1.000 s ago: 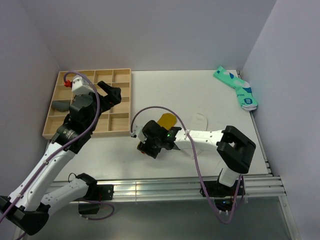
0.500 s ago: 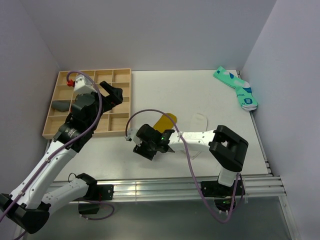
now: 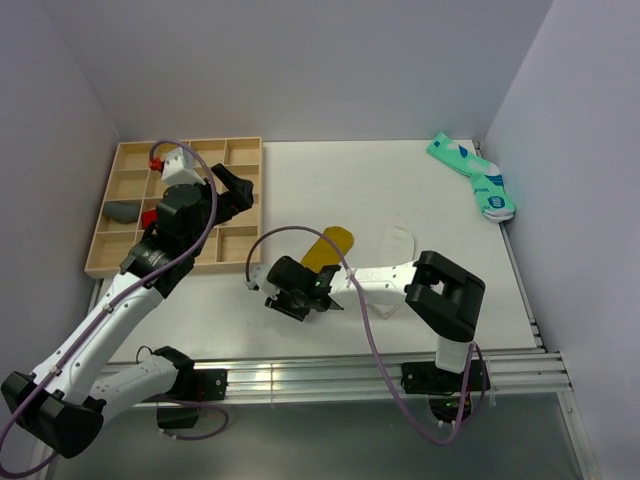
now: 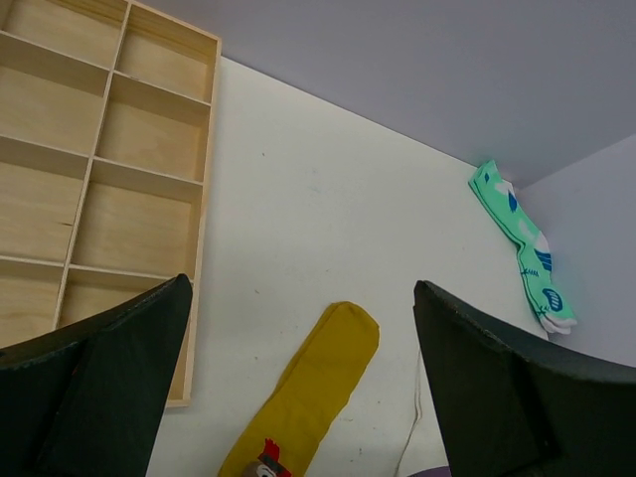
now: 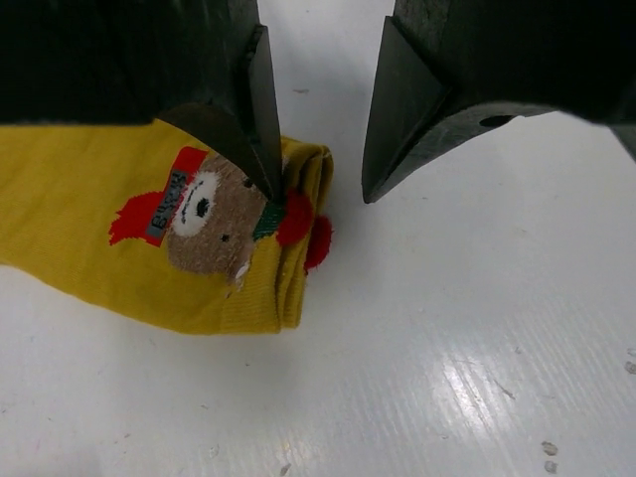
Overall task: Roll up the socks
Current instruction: Adjust the sock at the center of the board.
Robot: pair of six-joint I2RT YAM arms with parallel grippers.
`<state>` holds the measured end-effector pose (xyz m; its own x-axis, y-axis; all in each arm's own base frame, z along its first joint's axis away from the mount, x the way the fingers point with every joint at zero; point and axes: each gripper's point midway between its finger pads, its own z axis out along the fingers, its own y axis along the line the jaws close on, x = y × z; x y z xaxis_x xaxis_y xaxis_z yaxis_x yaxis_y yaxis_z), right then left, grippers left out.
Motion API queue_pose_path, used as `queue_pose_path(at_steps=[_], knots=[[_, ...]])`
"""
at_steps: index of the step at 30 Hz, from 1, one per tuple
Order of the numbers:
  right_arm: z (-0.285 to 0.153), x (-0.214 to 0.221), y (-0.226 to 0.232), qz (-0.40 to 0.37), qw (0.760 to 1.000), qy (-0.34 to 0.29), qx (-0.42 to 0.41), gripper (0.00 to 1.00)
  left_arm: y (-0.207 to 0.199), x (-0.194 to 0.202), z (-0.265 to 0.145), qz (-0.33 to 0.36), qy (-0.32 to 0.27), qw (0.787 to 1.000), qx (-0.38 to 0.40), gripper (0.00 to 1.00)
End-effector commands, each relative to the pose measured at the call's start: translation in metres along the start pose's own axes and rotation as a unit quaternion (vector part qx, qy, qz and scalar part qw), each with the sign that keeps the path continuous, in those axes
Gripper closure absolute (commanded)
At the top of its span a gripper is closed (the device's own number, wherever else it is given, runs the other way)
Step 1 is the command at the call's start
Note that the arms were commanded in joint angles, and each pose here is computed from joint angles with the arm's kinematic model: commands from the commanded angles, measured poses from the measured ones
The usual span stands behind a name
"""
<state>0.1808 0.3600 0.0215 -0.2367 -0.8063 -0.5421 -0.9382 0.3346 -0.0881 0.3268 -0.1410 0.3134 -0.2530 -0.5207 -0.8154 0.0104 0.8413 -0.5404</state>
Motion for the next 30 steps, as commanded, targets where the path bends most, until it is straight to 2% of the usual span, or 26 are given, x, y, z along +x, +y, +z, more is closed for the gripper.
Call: queue_pose_path(at_steps=[1, 2, 3, 6, 7, 9, 12, 15, 16, 22, 23, 25, 26, 30], knots=[[0.005, -0.018, -0.005, -0.003, 1.0, -0.018, 0.015, 0.59, -0.007, -0.005, 0.003, 0.008, -0.01, 1.0, 0.021, 0.01], [0.006, -0.017, -0.004, -0.004, 1.0, -0.014, 0.014, 0.61, -0.007, -0.003, 0.003, 0.007, -0.008, 1.0, 0.025, 0.0], [0.007, -0.017, -0.004, -0.004, 1.0, -0.014, 0.013, 0.69, -0.006, 0.0, 0.004, 0.008, -0.004, 1.0, 0.025, 0.0], [0.008, -0.013, -0.003, -0.01, 1.0, -0.005, 0.007, 0.82, -0.007, 0.005, 0.007, 0.009, 0.003, 0.999, 0.033, 0.01], [0.006, -0.014, -0.005, -0.013, 1.0, -0.007, 0.007, 0.83, -0.008, 0.007, 0.008, 0.006, 0.007, 0.999, 0.035, 0.01], [0.0, -0.014, 0.008, -0.023, 0.999, -0.01, -0.043, 0.86, -0.01, 0.018, 0.011, 0.002, 0.022, 0.999, 0.046, 0.01], [-0.015, -0.01, 0.003, -0.024, 0.996, -0.001, -0.09, 0.9, -0.004, 0.038, 0.018, -0.008, 0.036, 0.998, 0.05, 0.05], [-0.031, 0.001, -0.005, -0.002, 0.988, 0.002, -0.155, 0.91, 0.01, 0.056, 0.02, -0.019, 0.037, 0.998, 0.045, 0.07], [-0.037, 0.002, -0.003, 0.011, 0.983, -0.003, -0.185, 0.92, 0.007, 0.051, 0.02, -0.031, 0.021, 0.998, 0.055, 0.08], [-0.058, 0.036, -0.029, 0.059, 0.966, 0.024, -0.252, 0.94, 0.017, 0.073, 0.01, -0.041, 0.013, 0.995, 0.089, 0.21], [-0.063, 0.039, -0.024, 0.055, 0.96, 0.022, -0.275, 0.94, 0.011, 0.071, 0.006, -0.042, 0.008, 0.993, 0.112, 0.27], [-0.067, 0.043, -0.024, 0.065, 0.953, 0.02, -0.296, 0.95, 0.017, 0.087, 0.004, -0.032, 0.018, 0.992, 0.123, 0.32], [-0.07, 0.044, -0.023, 0.065, 0.949, 0.023, -0.306, 0.96, 0.007, 0.086, -0.001, -0.031, 0.011, 0.987, 0.155, 0.36], [-0.078, 0.037, -0.021, 0.085, 0.93, 0.006, -0.357, 0.98, 0.006, 0.122, -0.01, 0.004, 0.039, 0.976, 0.215, 0.4]])
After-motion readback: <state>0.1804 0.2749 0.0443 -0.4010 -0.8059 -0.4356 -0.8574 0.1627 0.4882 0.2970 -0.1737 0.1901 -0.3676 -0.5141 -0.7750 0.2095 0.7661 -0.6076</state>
